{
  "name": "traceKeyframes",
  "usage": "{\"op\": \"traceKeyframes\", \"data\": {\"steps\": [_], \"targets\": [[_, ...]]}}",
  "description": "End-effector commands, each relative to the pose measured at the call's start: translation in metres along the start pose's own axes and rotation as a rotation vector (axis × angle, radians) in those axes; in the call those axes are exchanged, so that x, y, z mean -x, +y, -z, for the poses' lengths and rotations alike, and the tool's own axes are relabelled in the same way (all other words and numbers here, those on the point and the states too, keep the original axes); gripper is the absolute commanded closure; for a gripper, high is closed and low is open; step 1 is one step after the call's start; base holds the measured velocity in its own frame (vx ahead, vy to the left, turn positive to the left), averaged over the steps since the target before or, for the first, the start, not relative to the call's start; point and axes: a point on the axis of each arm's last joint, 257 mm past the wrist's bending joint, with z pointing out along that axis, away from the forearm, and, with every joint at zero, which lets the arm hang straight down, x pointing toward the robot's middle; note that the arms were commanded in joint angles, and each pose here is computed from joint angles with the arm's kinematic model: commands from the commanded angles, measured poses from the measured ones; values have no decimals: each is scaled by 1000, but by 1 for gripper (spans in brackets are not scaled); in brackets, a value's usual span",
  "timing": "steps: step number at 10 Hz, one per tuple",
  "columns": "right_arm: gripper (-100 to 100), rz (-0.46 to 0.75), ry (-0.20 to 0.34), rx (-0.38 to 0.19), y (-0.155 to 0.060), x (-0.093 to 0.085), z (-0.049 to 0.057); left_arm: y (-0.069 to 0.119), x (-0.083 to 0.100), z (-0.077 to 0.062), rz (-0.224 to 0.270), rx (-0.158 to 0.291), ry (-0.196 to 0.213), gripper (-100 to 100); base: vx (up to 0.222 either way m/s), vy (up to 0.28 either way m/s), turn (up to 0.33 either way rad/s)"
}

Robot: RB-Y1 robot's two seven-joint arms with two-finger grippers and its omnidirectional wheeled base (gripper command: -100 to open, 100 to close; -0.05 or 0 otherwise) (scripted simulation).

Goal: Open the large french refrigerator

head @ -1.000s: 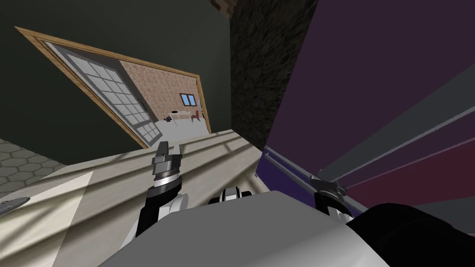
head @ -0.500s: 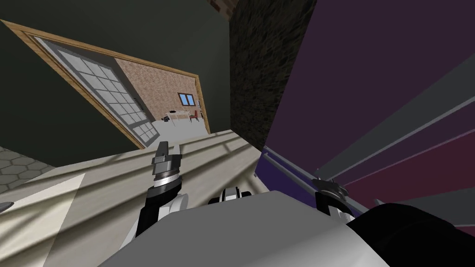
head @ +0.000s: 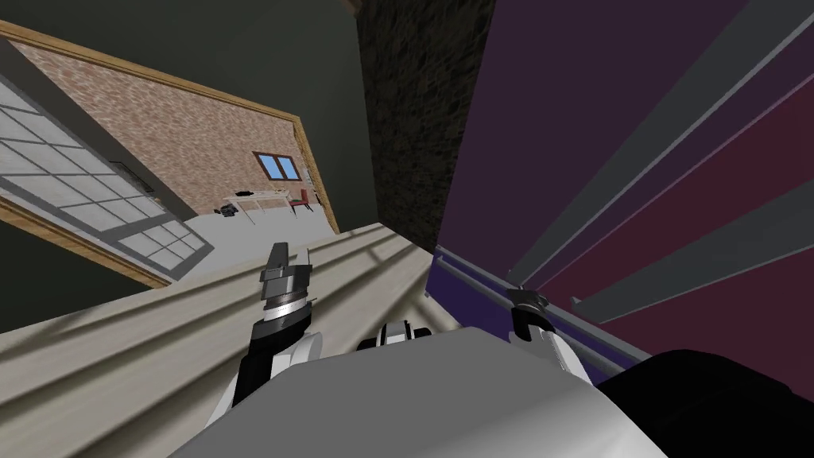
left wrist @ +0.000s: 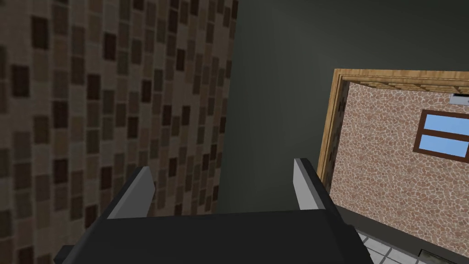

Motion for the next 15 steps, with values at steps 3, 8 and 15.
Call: {"op": "traceKeyframes", "data": {"steps": [3, 8, 15], "targets": [[100, 11, -91, 125, 81, 58, -17, 0, 0, 0, 0, 0, 0, 0, 19, 0, -368], [100, -1, -200, 225, 145, 126, -15, 0, 0, 0, 0, 0, 0, 0, 11, 2, -278], [100, 64, -373, 364, 233, 228, 2, 0, 0, 0, 0, 0, 0, 0, 14, 4, -312]]}}
